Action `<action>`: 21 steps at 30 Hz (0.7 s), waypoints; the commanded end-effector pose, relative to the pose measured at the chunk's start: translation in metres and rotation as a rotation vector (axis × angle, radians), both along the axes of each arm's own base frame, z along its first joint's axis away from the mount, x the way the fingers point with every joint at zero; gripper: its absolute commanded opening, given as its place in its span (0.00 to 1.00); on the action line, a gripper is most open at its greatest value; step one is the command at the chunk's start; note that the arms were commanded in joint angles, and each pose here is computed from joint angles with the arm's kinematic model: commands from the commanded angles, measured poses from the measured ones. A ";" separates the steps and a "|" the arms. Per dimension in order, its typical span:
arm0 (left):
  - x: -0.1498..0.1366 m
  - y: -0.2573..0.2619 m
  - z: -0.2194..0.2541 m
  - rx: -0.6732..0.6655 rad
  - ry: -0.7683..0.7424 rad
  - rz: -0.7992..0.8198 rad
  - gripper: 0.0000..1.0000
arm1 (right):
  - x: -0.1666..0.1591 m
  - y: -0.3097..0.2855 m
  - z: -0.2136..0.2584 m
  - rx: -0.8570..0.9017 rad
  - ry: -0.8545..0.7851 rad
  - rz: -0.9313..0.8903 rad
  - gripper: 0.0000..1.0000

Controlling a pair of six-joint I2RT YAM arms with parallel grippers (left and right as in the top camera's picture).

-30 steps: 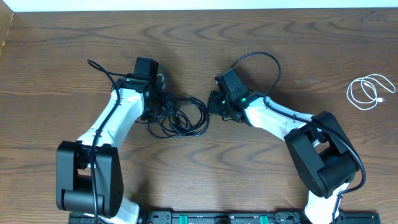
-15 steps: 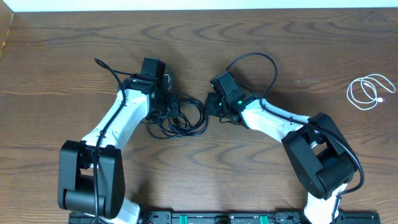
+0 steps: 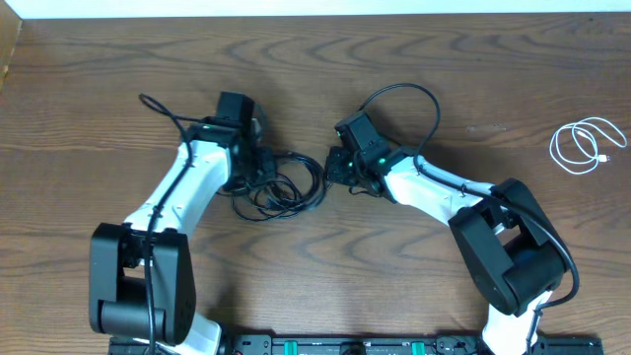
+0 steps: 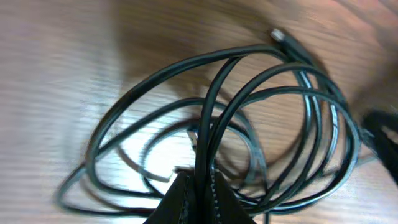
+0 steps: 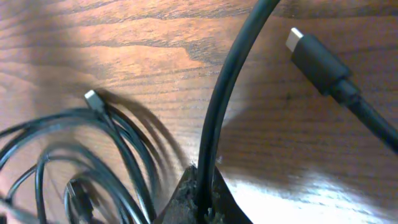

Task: Untangle cables
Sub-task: 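Pull the black cable up and rightward away from the bundle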

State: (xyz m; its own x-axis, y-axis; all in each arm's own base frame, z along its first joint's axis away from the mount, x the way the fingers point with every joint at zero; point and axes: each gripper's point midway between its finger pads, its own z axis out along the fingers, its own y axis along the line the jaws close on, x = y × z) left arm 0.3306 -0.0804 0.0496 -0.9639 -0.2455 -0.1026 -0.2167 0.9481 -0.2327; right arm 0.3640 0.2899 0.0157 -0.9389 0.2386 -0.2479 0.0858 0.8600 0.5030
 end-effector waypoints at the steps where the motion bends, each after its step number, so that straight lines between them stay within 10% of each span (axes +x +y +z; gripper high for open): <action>1: -0.003 0.036 -0.006 0.054 0.047 0.168 0.08 | 0.009 -0.004 0.042 0.047 -0.080 0.039 0.01; 21: -0.018 0.103 -0.009 0.102 0.126 0.437 0.08 | 0.009 -0.094 0.316 0.142 -0.808 0.043 0.01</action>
